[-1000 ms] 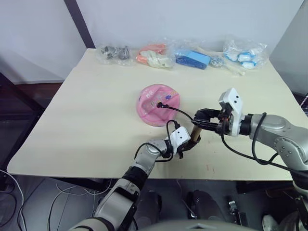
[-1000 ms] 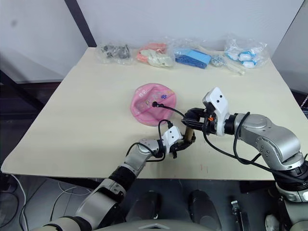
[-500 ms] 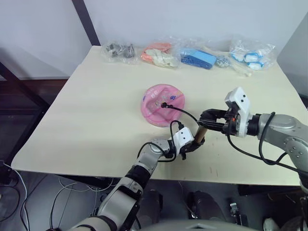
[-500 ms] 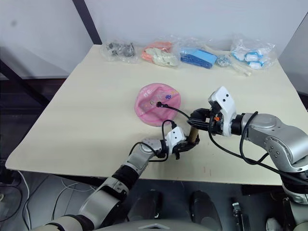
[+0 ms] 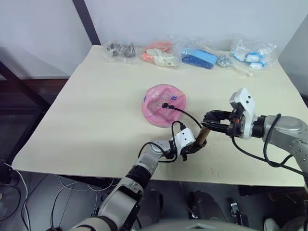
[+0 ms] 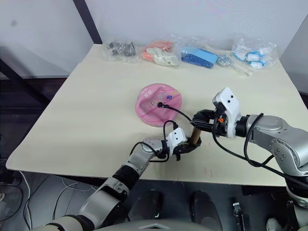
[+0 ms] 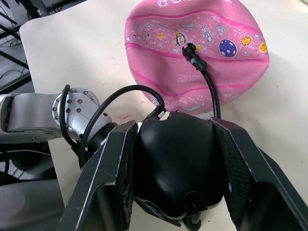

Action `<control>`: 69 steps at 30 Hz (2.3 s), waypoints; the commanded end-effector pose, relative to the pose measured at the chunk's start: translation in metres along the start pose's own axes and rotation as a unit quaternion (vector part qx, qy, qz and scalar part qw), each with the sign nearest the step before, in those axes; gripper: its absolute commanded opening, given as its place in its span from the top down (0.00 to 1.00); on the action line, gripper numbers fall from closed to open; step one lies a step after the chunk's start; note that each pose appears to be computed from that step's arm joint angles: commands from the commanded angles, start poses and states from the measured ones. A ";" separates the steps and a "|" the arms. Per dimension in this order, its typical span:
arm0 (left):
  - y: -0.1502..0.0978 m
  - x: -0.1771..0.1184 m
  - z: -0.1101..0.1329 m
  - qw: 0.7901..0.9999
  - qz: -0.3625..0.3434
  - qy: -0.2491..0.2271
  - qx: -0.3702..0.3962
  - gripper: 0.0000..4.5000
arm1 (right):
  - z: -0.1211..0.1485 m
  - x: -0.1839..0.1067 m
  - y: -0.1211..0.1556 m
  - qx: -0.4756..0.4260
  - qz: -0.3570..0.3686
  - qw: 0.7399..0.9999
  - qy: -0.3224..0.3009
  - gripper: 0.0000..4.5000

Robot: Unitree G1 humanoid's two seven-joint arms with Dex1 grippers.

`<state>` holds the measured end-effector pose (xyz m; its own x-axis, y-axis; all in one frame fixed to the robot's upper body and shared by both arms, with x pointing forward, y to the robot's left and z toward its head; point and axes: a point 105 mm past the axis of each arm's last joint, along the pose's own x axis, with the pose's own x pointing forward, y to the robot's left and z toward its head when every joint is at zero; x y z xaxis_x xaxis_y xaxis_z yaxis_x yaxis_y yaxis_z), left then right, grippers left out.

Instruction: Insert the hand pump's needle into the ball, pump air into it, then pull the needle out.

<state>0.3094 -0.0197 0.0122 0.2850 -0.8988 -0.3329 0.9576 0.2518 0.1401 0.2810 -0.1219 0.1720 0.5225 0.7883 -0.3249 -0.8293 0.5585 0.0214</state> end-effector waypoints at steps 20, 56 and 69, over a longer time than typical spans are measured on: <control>0.001 -0.008 -0.018 0.999 -0.030 0.040 0.014 0.76 | 0.026 -0.022 -0.015 -0.029 -0.056 0.997 -0.032 0.60; 0.000 -0.021 -0.025 0.998 -0.023 0.054 0.008 0.76 | -0.070 0.019 -0.006 0.043 -0.052 0.995 0.070 0.61; -0.001 -0.023 -0.031 0.998 -0.024 0.063 0.004 0.76 | 0.080 -0.048 -0.014 -0.066 -0.067 0.992 -0.089 0.61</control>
<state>0.3141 -0.0020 0.0169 0.2787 -0.8877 -0.3666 0.9568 0.2234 0.1864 0.2845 -0.1290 0.2109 0.5568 0.7821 -0.2797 -0.8170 0.5765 -0.0145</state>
